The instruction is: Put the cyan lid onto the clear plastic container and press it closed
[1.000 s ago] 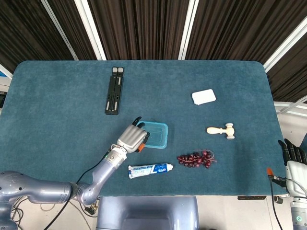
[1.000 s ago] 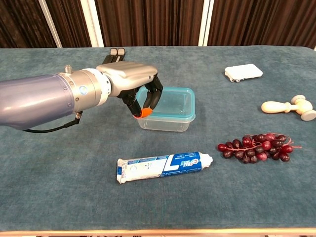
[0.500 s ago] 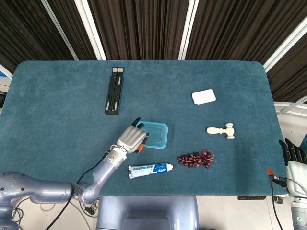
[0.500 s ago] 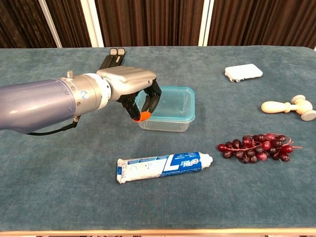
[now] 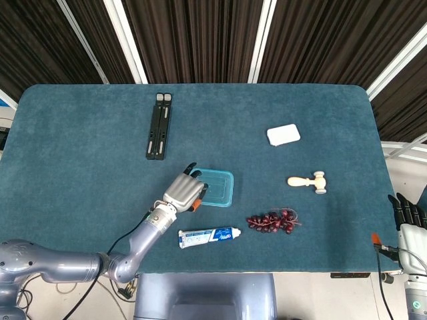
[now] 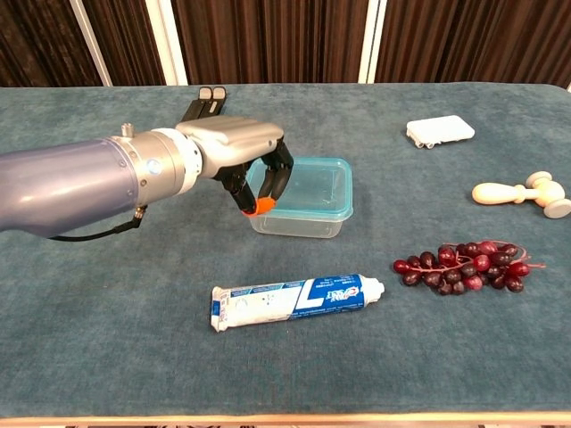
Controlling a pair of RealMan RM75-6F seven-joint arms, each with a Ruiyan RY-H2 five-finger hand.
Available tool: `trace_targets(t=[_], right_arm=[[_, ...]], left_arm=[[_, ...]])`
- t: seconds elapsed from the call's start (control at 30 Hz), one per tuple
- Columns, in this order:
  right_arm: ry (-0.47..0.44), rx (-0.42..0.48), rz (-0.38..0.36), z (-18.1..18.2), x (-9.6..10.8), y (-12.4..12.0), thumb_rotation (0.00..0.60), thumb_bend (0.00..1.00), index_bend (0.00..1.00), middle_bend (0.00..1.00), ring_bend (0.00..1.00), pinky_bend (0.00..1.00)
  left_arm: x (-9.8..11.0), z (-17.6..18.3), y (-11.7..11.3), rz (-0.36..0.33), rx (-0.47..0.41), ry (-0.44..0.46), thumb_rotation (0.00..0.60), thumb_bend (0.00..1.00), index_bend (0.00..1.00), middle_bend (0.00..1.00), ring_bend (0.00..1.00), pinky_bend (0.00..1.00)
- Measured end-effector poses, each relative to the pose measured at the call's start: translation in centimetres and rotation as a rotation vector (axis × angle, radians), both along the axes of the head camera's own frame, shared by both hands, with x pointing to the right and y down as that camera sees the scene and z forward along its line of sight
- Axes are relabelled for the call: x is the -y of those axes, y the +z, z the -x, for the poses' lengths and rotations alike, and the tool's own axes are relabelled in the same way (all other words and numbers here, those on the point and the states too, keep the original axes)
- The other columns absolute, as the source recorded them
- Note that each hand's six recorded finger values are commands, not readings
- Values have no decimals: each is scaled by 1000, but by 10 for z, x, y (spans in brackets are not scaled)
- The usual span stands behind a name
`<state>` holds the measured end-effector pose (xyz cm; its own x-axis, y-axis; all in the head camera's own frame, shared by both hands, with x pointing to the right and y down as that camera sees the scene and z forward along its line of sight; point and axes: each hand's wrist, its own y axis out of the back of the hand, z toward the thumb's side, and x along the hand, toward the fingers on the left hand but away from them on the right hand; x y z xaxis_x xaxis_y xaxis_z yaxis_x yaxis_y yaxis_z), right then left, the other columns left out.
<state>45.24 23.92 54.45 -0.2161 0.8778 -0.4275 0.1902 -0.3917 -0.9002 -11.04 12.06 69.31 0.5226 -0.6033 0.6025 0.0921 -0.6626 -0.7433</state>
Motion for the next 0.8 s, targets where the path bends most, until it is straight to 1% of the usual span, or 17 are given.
trace_targets(t=[0.2,0.4,0.67,0.8], right_arm=[[1,-1,2,0,0,0,600,363,36,0,0,0],[4,-3,4,-1,0,1,600,362,35,0,0,0],[9,-3,3,-1,0,1,600,362,35,0,0,0],[9,-3,3,-1,0,1,600,362,36,0,0,0]], left_arm=[[12,-2,-9,-42,-20,-12,600,545,627,551,174,33],[27,-10,-10,-52,-36,-31,600,545,629,551,175,33],[45,-36,-8,-59,-81,-13,600,545,633,554,187,33],[47,-48,-3,-52,-91,2,600,545,633,554,195,48]])
